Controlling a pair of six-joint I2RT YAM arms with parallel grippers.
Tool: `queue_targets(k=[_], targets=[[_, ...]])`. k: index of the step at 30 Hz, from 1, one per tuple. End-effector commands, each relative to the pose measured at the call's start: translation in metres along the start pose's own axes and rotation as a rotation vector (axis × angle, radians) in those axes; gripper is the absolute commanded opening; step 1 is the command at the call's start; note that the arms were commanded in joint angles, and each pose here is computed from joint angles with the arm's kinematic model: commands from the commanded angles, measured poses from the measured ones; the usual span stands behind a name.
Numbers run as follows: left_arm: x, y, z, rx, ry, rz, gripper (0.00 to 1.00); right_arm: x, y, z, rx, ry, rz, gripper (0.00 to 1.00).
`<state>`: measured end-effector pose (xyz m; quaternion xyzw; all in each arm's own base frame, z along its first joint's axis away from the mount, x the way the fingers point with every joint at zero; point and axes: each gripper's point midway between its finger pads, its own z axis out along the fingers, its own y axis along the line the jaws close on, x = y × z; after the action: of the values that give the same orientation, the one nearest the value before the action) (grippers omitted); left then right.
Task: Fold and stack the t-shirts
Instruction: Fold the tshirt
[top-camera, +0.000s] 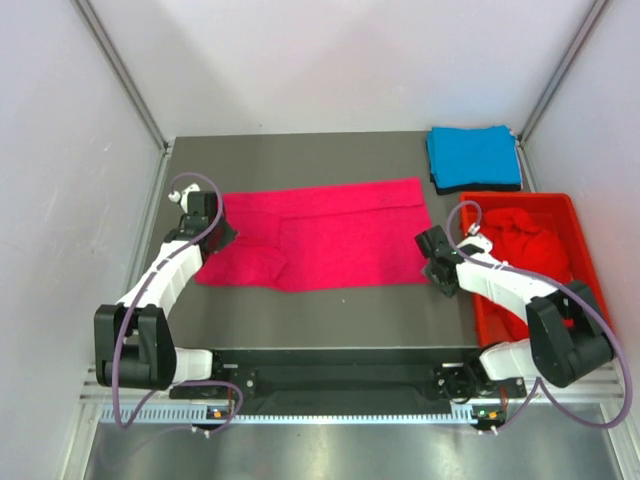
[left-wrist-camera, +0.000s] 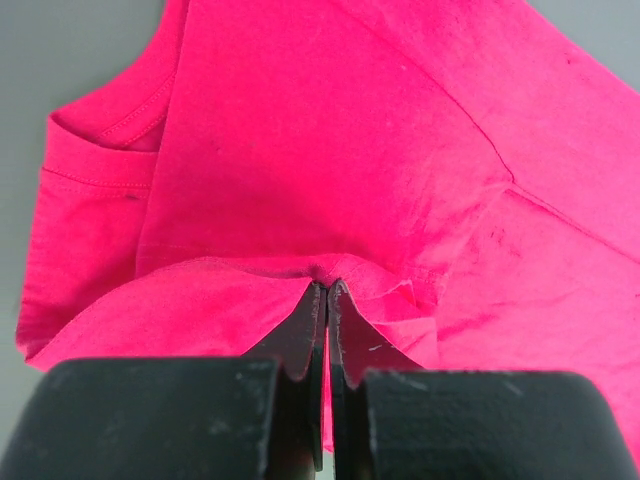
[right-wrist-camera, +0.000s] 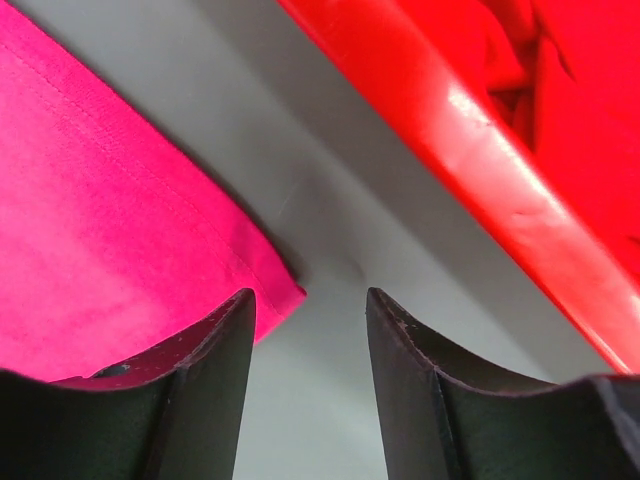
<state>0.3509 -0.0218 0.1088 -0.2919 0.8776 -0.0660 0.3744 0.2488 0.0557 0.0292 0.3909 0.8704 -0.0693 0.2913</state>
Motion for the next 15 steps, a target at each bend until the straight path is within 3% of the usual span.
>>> queue_targets(k=[1,9,13,14,15], targets=[[-0.024,-0.008,-0.012,0.020,-0.073,0.002,0.00,-0.004,0.005,0.008,-0.008,-0.025,0.054,0.49],[-0.027,-0.005,-0.012,0.008,-0.085,0.004,0.00,0.002,0.008,0.021,-0.010,-0.030,0.062,0.46],[-0.034,-0.004,-0.014,-0.003,-0.107,0.007,0.00,-0.001,0.007,0.023,0.003,-0.047,0.046,0.24],[-0.037,-0.004,-0.016,-0.004,-0.117,0.007,0.00,-0.001,0.008,0.023,0.000,-0.046,0.040,0.08],[-0.038,-0.004,-0.017,-0.007,-0.123,0.007,0.00,-0.001,0.009,0.023,-0.005,-0.047,0.037,0.01]])
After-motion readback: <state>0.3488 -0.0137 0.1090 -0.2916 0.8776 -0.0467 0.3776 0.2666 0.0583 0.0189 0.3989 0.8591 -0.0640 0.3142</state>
